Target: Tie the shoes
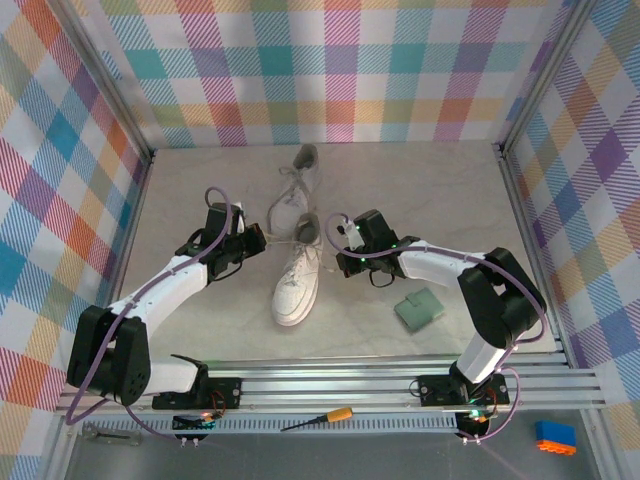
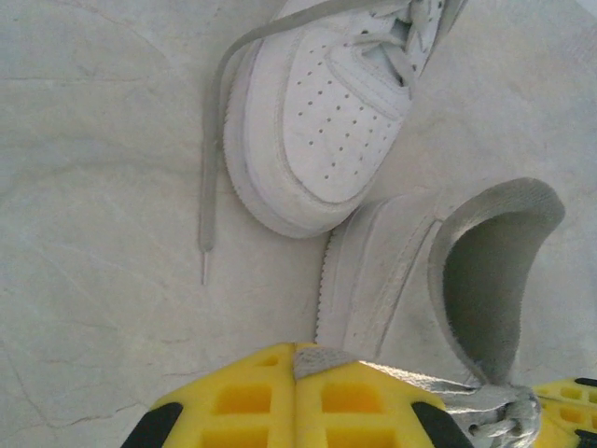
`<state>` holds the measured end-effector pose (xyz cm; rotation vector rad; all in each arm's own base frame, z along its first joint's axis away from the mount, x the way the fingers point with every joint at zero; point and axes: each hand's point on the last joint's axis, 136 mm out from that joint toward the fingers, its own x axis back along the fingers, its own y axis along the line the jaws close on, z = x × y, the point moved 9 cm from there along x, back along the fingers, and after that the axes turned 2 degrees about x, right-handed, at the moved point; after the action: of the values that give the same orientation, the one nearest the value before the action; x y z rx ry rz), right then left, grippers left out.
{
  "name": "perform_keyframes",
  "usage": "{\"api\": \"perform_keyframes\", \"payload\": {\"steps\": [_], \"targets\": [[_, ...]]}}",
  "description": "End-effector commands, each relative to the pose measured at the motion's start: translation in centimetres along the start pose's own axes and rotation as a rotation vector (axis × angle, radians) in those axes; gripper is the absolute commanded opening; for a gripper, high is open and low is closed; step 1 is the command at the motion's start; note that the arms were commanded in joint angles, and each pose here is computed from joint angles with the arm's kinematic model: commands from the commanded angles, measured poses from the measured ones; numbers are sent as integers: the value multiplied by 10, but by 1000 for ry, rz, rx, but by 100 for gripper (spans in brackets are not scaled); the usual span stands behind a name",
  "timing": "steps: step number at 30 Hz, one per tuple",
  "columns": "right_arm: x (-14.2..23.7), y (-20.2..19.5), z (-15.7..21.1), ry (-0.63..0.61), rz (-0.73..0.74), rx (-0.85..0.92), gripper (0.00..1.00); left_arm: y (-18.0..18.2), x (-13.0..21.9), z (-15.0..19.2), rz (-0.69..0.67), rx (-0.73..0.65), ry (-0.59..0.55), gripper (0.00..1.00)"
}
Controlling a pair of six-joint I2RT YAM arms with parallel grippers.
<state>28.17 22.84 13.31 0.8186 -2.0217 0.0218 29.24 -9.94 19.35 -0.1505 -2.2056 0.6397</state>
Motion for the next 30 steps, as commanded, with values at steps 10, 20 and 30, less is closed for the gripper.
{"api": "perform_keyframes", "payload": {"steps": [10,20,30], "targets": [[-15,-20,40,243,148,-125,0,27,12,-5,-143,49,-90,0],[-12,-9,43,259,115,-85,0,20,18,5,-23,23,-64,0],[60,21,-18,-234,105,-229,70,19,99,29,32,24,-352,100]]}}
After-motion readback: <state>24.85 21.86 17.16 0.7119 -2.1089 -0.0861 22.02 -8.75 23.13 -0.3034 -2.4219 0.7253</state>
